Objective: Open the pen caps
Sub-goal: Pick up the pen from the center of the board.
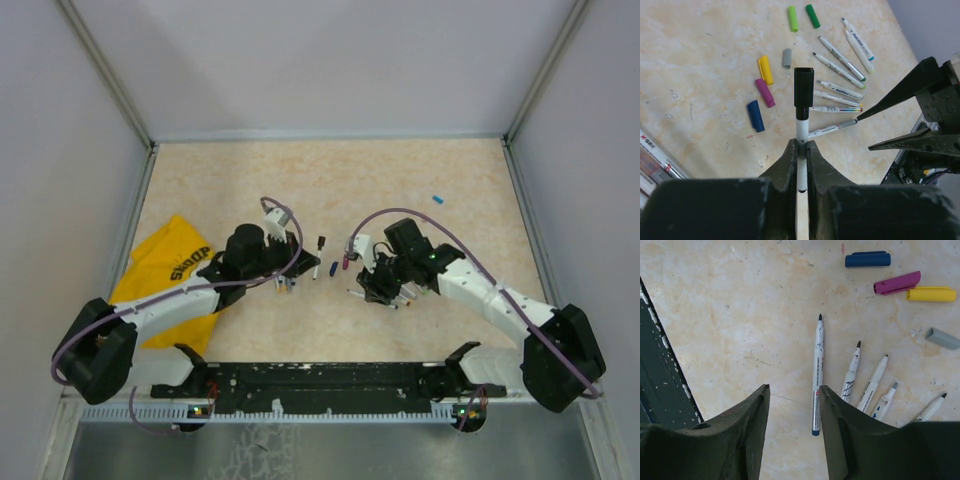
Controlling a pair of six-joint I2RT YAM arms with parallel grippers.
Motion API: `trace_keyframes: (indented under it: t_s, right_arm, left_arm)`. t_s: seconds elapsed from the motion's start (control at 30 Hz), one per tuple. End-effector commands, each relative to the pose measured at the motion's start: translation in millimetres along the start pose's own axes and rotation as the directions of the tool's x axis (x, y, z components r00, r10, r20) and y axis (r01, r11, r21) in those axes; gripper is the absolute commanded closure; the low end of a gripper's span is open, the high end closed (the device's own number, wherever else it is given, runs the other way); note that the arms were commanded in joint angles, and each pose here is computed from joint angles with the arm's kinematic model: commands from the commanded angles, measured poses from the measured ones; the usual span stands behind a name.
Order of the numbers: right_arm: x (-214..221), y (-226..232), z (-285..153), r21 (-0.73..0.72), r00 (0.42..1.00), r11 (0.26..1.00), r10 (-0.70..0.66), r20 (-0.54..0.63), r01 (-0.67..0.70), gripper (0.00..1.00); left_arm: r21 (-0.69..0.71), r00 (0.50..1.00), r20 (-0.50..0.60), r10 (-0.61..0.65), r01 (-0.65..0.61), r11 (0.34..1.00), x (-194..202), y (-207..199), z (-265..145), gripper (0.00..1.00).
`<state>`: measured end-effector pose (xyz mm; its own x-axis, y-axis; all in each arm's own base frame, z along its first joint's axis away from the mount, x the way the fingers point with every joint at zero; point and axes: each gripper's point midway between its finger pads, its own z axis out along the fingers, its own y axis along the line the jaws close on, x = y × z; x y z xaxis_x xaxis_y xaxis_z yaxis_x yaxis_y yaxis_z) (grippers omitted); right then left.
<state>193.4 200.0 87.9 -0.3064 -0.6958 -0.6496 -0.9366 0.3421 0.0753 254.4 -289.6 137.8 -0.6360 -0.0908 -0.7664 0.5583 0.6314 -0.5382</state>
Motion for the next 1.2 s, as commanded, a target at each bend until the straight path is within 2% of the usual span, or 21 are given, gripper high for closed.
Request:
trace_keyframes:
  t_s: [0.0,0.33,0.63,1.17]
  right_arm:
    - [-33,-6,-14,0.023,0.994,0.999,-0.034,0.1,0.032,0.56]
    - [-39,1,-15,-0.013,0.991,0.999,-0.033,0.13,0.035,0.56]
    - [-45,6,-16,-0.042,0.988,0.998,-0.03,0.154,0.037,0.56]
    - [-53,15,-18,-0.09,0.982,0.995,-0.023,0.188,0.04,0.56]
  left_arm:
    - [0.109,0.992,0.125,-0.03,0.017,0.994,-20,-28,-7,1.0]
    - [0.181,0.973,0.218,-0.076,0.036,0.983,-22,-48,-17,1.0]
    - [0.242,0.934,0.331,-0.133,0.052,0.969,-26,-64,-30,1.0]
    - [0.288,0.894,0.406,-0.191,0.073,0.955,-23,-76,-38,1.0]
